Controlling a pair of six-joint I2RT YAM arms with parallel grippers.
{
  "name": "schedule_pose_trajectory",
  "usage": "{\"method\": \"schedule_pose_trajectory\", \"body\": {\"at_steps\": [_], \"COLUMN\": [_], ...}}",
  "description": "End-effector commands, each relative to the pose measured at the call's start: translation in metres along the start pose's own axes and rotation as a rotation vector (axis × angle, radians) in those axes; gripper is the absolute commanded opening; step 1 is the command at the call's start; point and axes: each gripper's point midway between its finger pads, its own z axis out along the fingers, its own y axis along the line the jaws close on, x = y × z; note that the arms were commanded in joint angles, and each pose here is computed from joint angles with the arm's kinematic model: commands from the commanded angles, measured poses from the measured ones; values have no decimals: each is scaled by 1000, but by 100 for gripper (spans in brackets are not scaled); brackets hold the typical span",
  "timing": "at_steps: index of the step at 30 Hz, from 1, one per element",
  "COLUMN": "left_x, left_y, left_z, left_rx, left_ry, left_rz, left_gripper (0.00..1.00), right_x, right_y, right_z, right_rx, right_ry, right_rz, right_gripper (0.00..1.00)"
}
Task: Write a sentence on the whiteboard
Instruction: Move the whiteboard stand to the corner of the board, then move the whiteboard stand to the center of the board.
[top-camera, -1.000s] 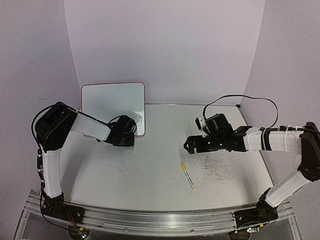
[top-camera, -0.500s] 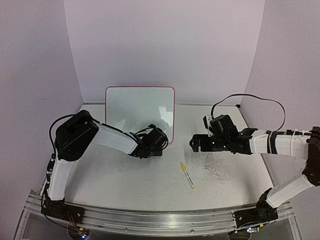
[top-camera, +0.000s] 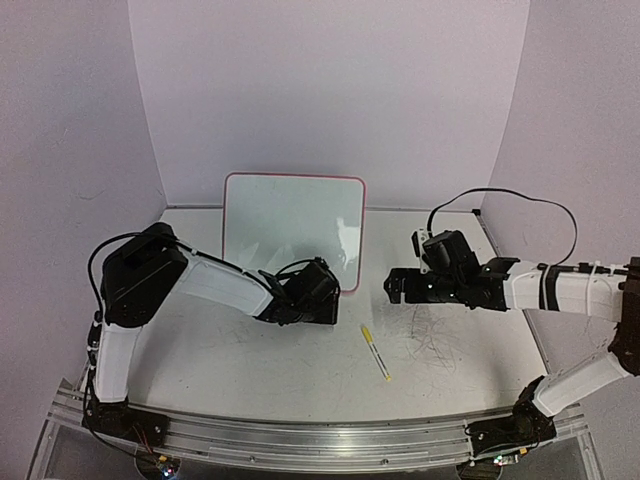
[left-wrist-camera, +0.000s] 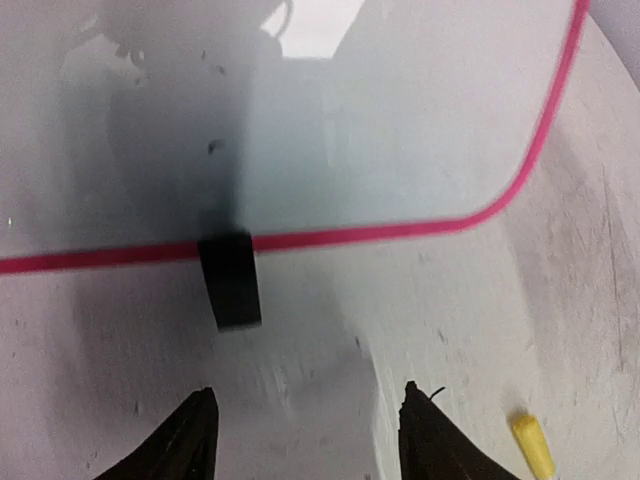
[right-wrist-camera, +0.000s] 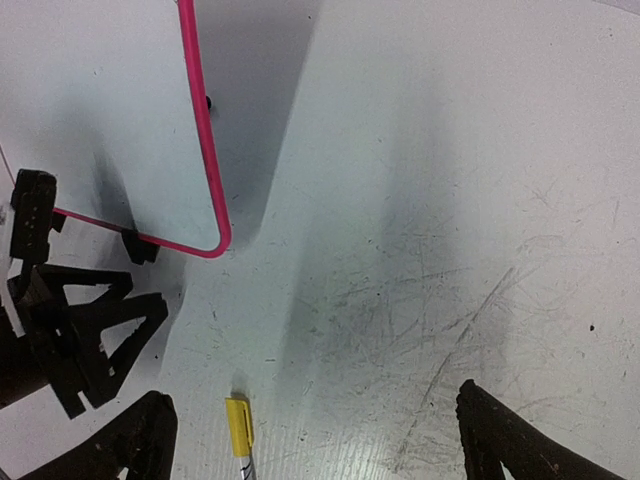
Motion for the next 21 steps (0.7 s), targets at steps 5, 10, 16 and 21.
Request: {"method": "schedule_pose_trajectory", "body": {"at_steps": [5, 10, 16, 21], "left_x": [-17, -23, -33, -34], "left_y": [10, 58, 101, 110], "left_z": [-91, -145, -203, -228], "left_rx": [80, -4, -18, 34], "left_ry": [-47, -111, -223, -274], "left_rz": [22, -7, -84, -143], "left_gripper": [77, 83, 87, 88], "right_x": [-13, -9, 6, 11], "right_y": [66, 134, 167, 162], "right_z": [21, 50, 96, 119], "right_rx": [-108, -208, -185, -116], "right_ry": [13, 68, 116, 109], "right_rz": [36, 53, 145, 154], "right_gripper": [95, 90, 69, 64]}}
